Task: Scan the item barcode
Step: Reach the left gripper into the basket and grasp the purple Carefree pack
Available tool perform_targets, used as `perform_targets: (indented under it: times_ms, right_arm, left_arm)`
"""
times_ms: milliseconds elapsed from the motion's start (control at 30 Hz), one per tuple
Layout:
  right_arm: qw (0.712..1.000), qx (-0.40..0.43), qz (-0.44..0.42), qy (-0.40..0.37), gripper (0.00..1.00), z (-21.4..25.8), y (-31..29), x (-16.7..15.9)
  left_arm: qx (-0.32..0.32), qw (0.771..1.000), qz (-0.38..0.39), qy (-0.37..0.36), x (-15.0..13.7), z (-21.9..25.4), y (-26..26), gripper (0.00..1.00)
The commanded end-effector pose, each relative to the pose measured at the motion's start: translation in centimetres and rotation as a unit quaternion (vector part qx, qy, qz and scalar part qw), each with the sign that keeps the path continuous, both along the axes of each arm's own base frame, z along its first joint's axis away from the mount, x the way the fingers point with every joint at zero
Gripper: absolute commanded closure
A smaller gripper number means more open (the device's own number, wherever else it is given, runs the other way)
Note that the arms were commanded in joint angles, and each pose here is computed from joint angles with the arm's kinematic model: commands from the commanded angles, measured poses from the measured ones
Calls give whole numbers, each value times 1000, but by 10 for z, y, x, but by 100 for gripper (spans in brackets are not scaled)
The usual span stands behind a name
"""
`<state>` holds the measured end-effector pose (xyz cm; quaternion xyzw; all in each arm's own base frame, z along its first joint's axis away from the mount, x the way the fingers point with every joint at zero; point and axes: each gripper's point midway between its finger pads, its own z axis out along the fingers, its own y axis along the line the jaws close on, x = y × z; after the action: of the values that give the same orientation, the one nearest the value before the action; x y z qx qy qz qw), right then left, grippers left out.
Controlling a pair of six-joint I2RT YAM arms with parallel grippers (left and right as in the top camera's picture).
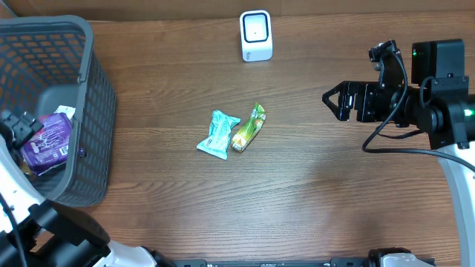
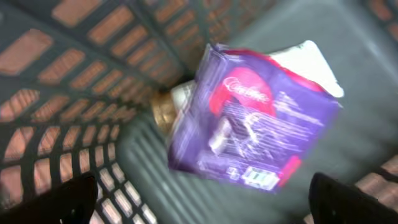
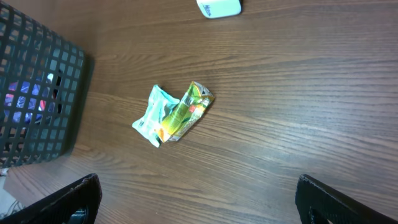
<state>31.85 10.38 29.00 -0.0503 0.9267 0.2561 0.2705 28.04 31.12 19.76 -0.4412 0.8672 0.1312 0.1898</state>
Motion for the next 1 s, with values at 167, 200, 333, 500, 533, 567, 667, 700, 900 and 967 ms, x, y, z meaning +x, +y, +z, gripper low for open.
perform_targets:
  times_ms: [167, 200, 333, 500, 533, 567, 667, 700, 900, 967]
  right_arm:
    - [1000, -5, -2, -6, 0, 6, -1, 0]
    - [1000, -7, -3, -6, 0, 6, -1, 0]
    - [1000, -6, -3, -6, 0, 6, -1, 0]
    - [1000, -6, -3, -6, 0, 6, -1, 0]
    - [1000, -6, -3, -6, 0, 6, -1, 0]
    - [1000, -6, -3, -6, 0, 6, -1, 0]
    - [1000, -6, -3, -7, 0, 6, -1, 1]
    - [1000, -6, -3, -7, 0, 6, -1, 1]
    - [1000, -6, -3, -6, 0, 6, -1, 1]
    - [1000, -6, -3, -6, 0, 6, -1, 1]
  left_arm:
    - [51, 993, -103, 37, 4, -62, 17, 0]
    - [55, 993, -104, 30, 7, -66, 18, 0]
    - [55, 991, -121, -10, 21, -82, 15, 0]
    - [49, 990, -132, -31, 29, -110, 11, 2]
    - [41, 990, -134, -31, 29, -116, 9, 4]
    - [29, 989, -139, -31, 31, -124, 6, 8]
    - [-22, 984, -166, -56, 42, -141, -12, 55]
    - [-36, 982, -173, -63, 45, -144, -18, 96]
    - [-27, 983, -144, -107, 58, -103, -11, 96]
    - [-2, 983, -130, -132, 64, -50, -2, 96]
